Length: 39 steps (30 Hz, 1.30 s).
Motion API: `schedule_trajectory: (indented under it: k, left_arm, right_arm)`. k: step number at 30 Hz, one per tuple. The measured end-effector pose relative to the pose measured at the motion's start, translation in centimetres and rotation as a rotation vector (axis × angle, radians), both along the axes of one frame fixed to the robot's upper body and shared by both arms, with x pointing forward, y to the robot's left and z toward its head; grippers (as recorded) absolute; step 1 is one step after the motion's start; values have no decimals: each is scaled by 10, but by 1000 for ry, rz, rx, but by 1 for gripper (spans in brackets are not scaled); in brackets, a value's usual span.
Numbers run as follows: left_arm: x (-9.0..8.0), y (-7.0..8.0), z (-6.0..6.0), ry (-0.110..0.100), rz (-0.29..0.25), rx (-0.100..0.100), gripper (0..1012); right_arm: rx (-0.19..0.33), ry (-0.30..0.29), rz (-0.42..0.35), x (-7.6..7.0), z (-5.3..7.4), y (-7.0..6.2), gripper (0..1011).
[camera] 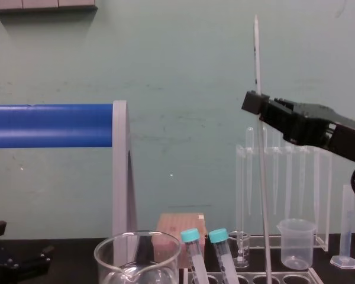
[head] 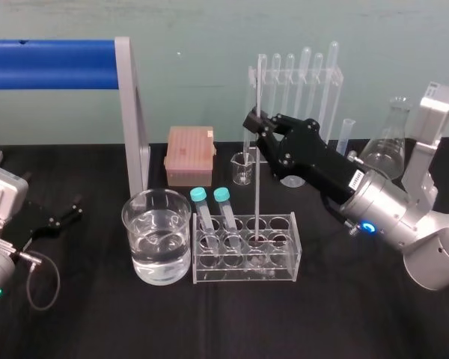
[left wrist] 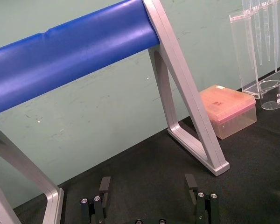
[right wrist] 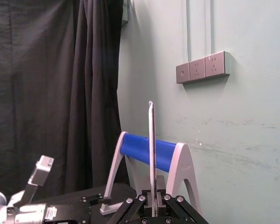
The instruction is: Hold the thermometer with one hand and immerse one end into the beaker, then reinsert it into the test tube rack.
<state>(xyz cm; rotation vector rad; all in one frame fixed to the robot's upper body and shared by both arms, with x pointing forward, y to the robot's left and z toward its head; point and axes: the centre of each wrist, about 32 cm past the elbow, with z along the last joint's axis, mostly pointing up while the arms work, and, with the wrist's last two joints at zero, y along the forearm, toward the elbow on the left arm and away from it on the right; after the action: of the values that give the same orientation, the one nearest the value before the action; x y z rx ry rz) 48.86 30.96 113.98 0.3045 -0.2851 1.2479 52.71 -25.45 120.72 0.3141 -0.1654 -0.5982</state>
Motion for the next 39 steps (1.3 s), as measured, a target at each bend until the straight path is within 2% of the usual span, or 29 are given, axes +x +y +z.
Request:
schedule_trajectory:
  k: [21,39]
  left_arm:
    - [0,0,0,0,0,0,1008]
    - [0,0,0,0,0,0,1008]
  right_arm:
    - [-88,57,8,9,-29,4,57]
    - [-102,58,9,10,-33,5,68]
